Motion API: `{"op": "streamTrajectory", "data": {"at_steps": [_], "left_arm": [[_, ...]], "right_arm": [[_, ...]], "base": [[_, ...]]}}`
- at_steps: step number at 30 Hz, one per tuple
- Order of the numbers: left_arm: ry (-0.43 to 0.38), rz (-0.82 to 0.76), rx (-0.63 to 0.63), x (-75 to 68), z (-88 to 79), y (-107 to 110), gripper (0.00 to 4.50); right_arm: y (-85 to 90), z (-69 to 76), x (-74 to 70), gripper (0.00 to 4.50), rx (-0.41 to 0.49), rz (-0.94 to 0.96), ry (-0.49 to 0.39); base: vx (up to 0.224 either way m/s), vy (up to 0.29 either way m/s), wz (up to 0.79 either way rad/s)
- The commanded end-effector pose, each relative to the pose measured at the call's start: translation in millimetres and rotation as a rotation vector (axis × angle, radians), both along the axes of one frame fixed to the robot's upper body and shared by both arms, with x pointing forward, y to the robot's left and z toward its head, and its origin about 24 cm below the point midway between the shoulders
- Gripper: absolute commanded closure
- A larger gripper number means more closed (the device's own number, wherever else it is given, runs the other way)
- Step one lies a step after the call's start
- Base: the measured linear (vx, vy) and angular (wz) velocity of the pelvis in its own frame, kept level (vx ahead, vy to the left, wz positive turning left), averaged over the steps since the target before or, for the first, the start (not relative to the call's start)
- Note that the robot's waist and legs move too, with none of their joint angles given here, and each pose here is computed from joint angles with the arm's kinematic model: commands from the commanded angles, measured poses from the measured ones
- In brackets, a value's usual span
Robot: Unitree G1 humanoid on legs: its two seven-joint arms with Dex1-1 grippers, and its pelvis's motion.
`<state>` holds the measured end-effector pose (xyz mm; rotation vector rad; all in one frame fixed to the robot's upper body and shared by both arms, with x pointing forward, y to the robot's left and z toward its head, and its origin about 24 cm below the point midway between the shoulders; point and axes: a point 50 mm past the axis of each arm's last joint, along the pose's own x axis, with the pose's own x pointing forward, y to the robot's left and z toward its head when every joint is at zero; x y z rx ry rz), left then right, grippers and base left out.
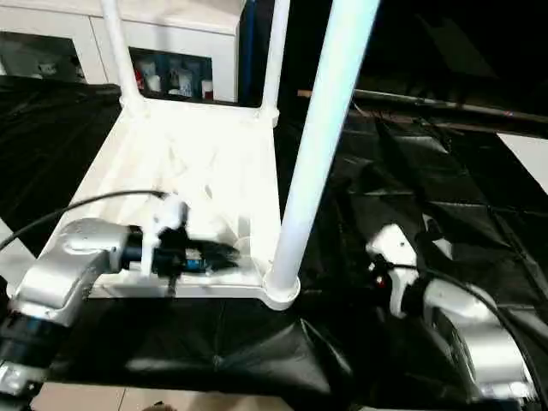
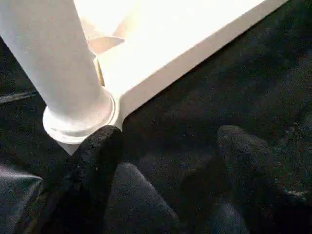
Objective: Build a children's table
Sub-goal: Rotate leg to tighten
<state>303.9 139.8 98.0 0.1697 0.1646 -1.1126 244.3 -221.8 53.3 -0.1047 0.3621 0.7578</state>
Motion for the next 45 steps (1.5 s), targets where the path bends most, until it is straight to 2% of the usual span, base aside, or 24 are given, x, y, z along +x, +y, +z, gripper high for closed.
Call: {"op": "streamTrajectory", "data": {"at_steps": [1,3,4,5,7,8,9,11,14,15,18,20,22,25,28,35,40,44,45], "left_arm": [[-0.123,0.253,-0.010,12.6,11.4,8.9,2.64],[-0.195,0.462,-0.056,12.3,15.1,15.9,2.58],[-0.201,0.522,-0.075,7.3,13.9,17.5,2.31],[-0.201,0.576,-0.094,0.6,11.9,19.0,2.24],[-0.220,0.642,-0.106,-9.0,8.9,20.9,2.21],[-0.209,0.666,-0.134,-12.8,7.2,21.3,2.21],[-0.176,0.724,-0.179,-19.5,4.2,22.7,1.86],[-0.141,0.791,-0.207,-27.5,1.1,24.4,1.80],[-0.189,0.841,-0.177,-36.9,-2.3,24.5,1.66],[-0.194,0.860,-0.147,-41.4,-6.4,24.8,1.36],[-0.198,0.934,-0.099,-54.7,-16.9,30.0,1.33],[-0.203,0.943,-0.075,-59.1,-19.9,30.8,1.00],[-0.204,0.968,-0.046,-65.6,-23.8,32.5,0.90],[-0.198,1.037,-0.020,-75.3,-32.2,37.7,0.70],[-0.205,1.042,-0.015,-77.1,-33.7,38.9,0.70],[-0.223,1.055,-0.001,-70.7,-30.8,44.2,0.70],[-0.175,1.045,-0.040,-68.7,-33.4,47.6,0.70],[-0.169,1.071,-0.036,-71.5,-28.5,50.4,0.70],[-0.167,1.081,-0.049,-76.9,-28.7,51.8,0.70]], "right_arm": [[-11.4,4.9,7.6,1.07,-0.044,-0.150,-0.036],[-22.3,2.9,22.2,1.07,-0.083,-0.428,-0.083],[-21.8,4.3,25.2,1.07,-0.058,-0.516,-0.106],[-20.3,6.0,26.8,0.90,-0.020,-0.597,-0.127],[-10.3,9.1,24.3,0.79,0.037,-0.610,-0.158],[-6.3,9.8,22.8,0.69,0.065,-0.616,-0.168],[-0.9,10.5,19.4,0.48,0.109,-0.632,-0.179],[4.8,10.6,15.0,0.38,0.145,-0.646,-0.184],[14.7,11.0,11.2,0.22,0.182,-0.637,-0.189],[20.1,9.9,10.5,0.04,0.186,-0.620,-0.181],[35.9,4.1,6.6,0.00,0.150,-0.517,-0.165],[36.7,2.4,4.2,0.00,0.142,-0.509,-0.158],[37.5,0.2,-0.5,0.00,0.141,-0.500,-0.144],[43.2,-5.2,-10.4,0.00,0.087,-0.455,-0.146],[46.5,-7.7,-11.8,0.00,0.079,-0.452,-0.141],[53.3,-12.0,-7.2,0.00,0.091,-0.470,-0.128],[58.2,-13.6,-2.1,0.00,0.103,-0.474,-0.122],[62.6,-7.8,-1.7,0.00,0.126,-0.435,-0.123],[64.8,-6.0,-3.5,0.00,0.146,-0.398,-0.117]], "base": [[0.000,0.000,0.00],[0.000,0.000,0.00],[0.000,0.000,0.00],[0.000,0.000,0.00],[0.000,0.000,0.00],[0.000,0.000,0.00],[0.000,0.000,0.00],[0.000,0.000,0.00],[0.000,0.000,0.00],[0.000,0.000,0.00],[0.000,0.000,0.00],[0.000,0.000,0.00],[0.000,0.000,0.00],[0.000,0.000,0.00],[0.000,0.000,0.00],[0.000,0.000,0.00],[0.000,0.000,0.00],[-0.055,0.009,-0.01],[-0.126,0.030,-0.03]]}}
